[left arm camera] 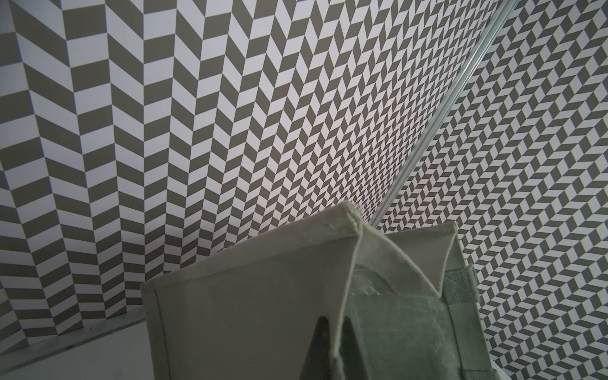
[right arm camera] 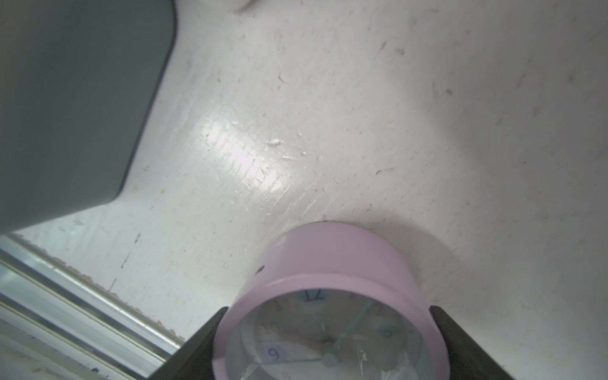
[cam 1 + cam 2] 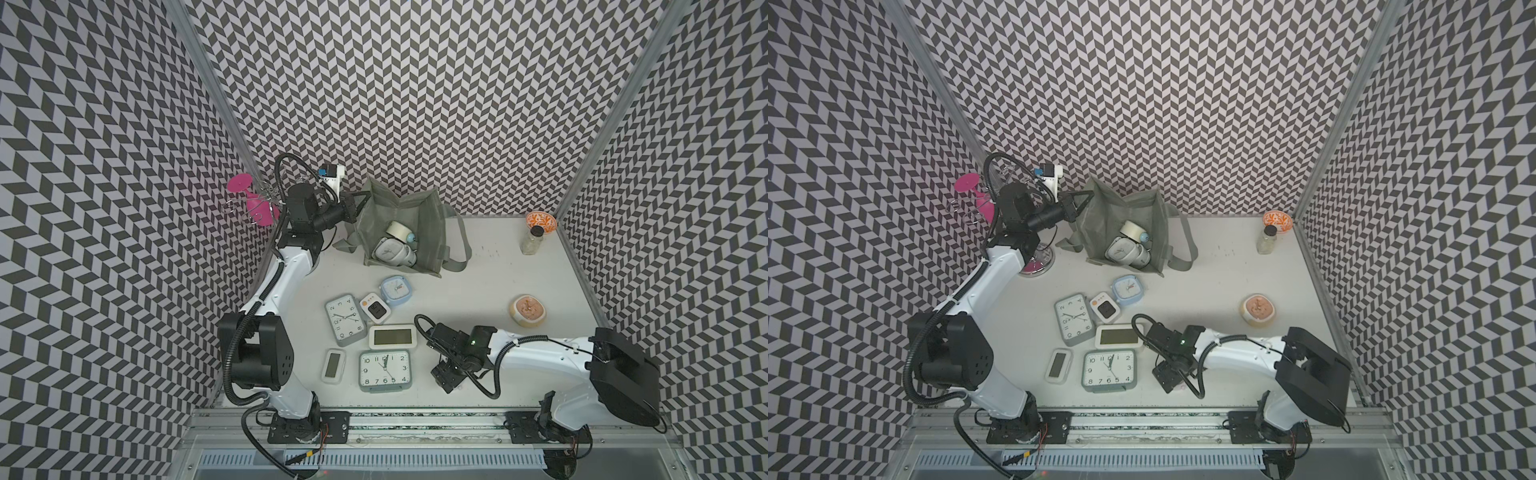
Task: Put the alarm clock into the canvas bag
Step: Pick up the alarm from the center of the board, then place the alarm at the canvas bag.
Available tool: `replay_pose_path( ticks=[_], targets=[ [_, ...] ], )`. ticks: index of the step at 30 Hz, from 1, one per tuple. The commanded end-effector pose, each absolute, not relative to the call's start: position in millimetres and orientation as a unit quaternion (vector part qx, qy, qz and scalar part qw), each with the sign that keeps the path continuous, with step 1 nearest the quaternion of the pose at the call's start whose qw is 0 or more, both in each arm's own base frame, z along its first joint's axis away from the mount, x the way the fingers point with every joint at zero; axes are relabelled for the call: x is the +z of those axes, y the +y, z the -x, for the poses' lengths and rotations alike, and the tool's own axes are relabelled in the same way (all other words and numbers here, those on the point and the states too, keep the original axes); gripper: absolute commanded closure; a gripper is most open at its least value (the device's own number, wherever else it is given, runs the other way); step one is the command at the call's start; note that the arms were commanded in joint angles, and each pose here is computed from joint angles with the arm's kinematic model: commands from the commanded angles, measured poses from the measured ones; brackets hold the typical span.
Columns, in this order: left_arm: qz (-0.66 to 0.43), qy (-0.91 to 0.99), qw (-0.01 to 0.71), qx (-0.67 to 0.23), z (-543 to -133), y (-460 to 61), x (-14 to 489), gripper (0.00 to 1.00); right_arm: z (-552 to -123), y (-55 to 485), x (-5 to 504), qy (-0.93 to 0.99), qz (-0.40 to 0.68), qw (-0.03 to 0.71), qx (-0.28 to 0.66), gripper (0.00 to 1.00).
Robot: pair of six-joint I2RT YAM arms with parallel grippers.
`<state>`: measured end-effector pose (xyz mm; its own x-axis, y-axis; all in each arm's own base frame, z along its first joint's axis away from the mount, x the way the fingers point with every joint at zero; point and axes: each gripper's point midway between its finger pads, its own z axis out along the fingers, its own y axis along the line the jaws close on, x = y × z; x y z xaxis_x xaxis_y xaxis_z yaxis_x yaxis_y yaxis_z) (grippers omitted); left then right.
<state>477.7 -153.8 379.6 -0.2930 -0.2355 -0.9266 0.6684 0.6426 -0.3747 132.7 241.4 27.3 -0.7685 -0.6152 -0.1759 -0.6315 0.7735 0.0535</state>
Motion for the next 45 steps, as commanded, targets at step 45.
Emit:
replay_pose_path(
  ticks=[45],
  targets=[
    [-0.215,0.64,0.624,-0.393,-444.8,-177.1,435.5,1.0,-406.9,360.0,365.4,0.734,0.322,0.595,0.065,0.24]
  ],
)
